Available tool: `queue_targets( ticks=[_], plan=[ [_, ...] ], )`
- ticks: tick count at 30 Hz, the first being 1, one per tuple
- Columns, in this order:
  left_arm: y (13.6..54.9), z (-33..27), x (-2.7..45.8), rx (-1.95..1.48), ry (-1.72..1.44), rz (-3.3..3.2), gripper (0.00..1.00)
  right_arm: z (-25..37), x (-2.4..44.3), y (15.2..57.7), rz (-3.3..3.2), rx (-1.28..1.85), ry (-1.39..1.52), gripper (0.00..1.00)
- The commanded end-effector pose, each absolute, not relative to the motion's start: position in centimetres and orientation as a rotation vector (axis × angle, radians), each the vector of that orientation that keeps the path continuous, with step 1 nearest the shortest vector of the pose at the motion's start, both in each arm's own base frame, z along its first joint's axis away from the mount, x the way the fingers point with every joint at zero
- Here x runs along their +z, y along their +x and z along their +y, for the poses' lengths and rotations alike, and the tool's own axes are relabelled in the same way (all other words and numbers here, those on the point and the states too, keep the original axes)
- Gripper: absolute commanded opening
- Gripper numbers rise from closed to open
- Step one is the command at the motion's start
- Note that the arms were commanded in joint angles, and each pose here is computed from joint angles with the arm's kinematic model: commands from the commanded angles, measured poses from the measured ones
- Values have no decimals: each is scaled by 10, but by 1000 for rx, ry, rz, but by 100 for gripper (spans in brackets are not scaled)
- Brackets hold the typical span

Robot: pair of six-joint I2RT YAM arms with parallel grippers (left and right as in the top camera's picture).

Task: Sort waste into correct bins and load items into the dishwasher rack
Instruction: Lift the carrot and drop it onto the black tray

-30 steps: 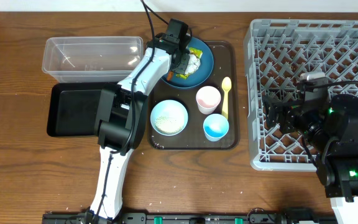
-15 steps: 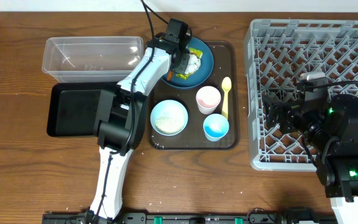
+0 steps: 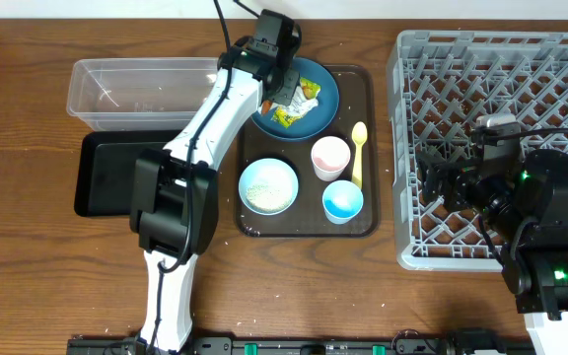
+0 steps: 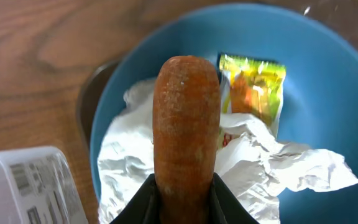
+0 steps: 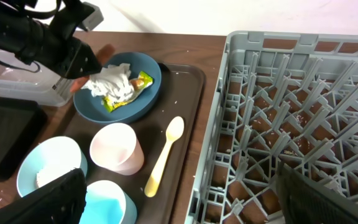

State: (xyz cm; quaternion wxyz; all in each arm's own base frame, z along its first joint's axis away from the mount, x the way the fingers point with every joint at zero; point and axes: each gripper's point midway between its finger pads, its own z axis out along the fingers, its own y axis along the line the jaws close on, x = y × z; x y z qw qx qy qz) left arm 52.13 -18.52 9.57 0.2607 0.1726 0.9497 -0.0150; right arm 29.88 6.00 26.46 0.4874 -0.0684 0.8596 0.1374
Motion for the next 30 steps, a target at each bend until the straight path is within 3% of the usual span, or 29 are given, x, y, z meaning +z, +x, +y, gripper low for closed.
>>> queue_targets(
  ticks=[1,2,3,5,8,17,26,30],
  plan=[
    [523,-181,102,-28,462,2562,16,57,274,300,2071,319,-161,95],
    [523,-181,102,-28,462,2563,17,57,274,300,2071,319,-161,95],
    [522,-181,102,-28,463,2566,26,57,274,300,2071,319,-161,95],
    [520,-182,101,-32,468,2571,26,57,274,300,2071,319,-161,95],
    [519,-183,101,-33,472,2575,7,57,274,300,2071,318,-161,95],
    [515,-181,108,-29,472,2580,6,57,274,300,2072,319,-161,95],
    [453,-152,212,-29,443,2566,7,56,274,300,2070,317,-161,96],
    [420,-101,251,96,189,2594,7,57,275,301,2065,317,-161,96]
  ],
)
